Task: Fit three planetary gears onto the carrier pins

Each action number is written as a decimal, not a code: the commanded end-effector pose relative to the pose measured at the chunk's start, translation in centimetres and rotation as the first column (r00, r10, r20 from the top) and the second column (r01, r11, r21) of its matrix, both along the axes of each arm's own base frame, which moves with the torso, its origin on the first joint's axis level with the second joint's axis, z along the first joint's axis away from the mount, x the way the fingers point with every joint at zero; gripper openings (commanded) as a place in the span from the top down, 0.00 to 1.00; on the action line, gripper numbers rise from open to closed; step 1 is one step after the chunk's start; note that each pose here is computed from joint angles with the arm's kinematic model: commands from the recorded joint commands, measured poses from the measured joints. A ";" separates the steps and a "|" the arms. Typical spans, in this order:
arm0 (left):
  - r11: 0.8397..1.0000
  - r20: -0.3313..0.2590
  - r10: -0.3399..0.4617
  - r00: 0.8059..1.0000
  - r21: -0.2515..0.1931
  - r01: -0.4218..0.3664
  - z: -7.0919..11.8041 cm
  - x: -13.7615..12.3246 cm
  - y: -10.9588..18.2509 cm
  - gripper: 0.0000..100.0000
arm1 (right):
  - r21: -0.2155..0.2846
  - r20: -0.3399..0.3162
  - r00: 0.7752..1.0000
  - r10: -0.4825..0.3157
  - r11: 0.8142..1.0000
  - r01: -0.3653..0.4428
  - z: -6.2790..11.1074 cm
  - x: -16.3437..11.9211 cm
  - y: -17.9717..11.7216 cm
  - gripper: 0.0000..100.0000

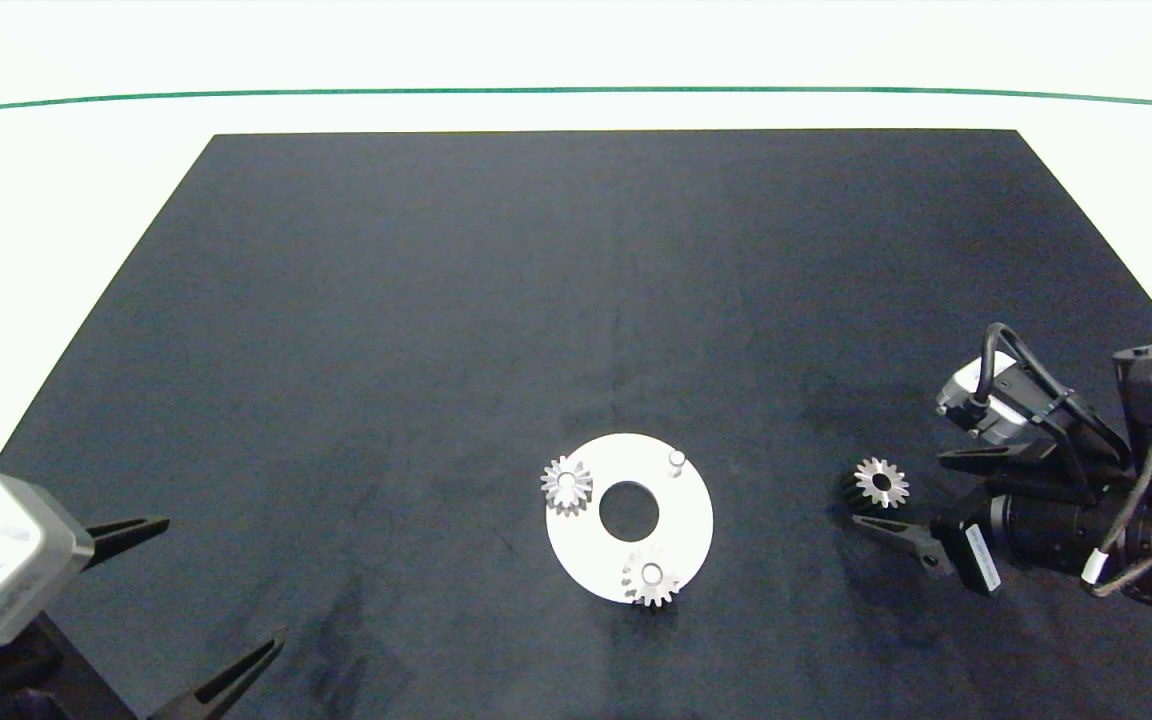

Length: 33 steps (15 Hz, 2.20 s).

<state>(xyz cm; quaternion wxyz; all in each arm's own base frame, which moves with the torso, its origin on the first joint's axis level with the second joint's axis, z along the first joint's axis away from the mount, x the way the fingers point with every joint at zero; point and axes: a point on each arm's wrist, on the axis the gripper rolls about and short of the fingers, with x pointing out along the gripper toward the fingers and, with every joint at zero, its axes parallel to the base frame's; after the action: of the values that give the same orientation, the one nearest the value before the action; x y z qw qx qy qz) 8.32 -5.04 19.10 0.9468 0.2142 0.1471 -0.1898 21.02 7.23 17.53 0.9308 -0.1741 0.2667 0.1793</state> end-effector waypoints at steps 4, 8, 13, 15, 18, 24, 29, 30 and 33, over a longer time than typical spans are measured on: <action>0.992 0.191 0.014 0.982 -0.130 0.011 6.6 0.2 -0.1 0.00 | 0.004 -0.019 1.000 -0.007 1.000 0.007 -0.3 1.3 0.3 0.00; 0.992 0.188 0.014 0.982 -0.128 0.011 6.6 0.2 -0.1 0.00 | 0.008 -0.019 1.000 -0.006 1.000 0.006 -0.3 1.4 0.4 0.00; 0.992 0.187 0.014 0.982 -0.127 0.010 6.5 0.2 -0.1 0.00 | 0.003 -0.032 0.999 -0.006 1.000 0.006 -0.6 1.7 0.5 0.00; 0.992 0.184 0.015 0.983 -0.125 0.009 6.5 0.3 -0.2 0.00 | 0.005 -0.033 0.999 -0.006 1.000 0.006 -0.6 1.7 0.5 0.01; 0.992 0.186 0.013 0.983 -0.126 0.010 6.5 0.2 -0.1 0.00 | 0.008 -0.022 1.000 -0.007 1.000 0.007 -0.7 2.0 0.6 0.07; 0.992 0.188 0.015 0.982 -0.128 0.009 6.6 0.2 -0.1 0.00 | 0.009 -0.021 1.000 -0.009 1.000 0.009 -0.9 2.2 0.7 0.19; 0.992 0.188 0.014 0.982 -0.128 0.011 6.6 0.2 -0.1 0.00 | 0.006 -0.029 1.000 -0.007 1.000 0.007 -1.1 2.3 0.7 0.30; 0.992 0.188 0.015 0.982 -0.128 0.009 6.6 0.2 -0.1 0.00 | 0.006 -0.029 1.000 -0.007 1.000 0.007 -1.1 2.3 0.7 0.31; 0.992 0.188 0.015 0.982 -0.128 0.009 6.6 0.2 -0.1 0.00 | 0.006 -0.031 0.999 -0.006 1.000 0.006 -1.2 2.4 0.8 0.37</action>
<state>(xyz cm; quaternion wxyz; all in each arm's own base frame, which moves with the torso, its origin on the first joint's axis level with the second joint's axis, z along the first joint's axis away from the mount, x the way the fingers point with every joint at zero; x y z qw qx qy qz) 8.52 -5.16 25.64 0.9685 0.1690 0.0450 -0.1772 23.35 7.96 16.42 0.9279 -0.1669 0.2810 0.1795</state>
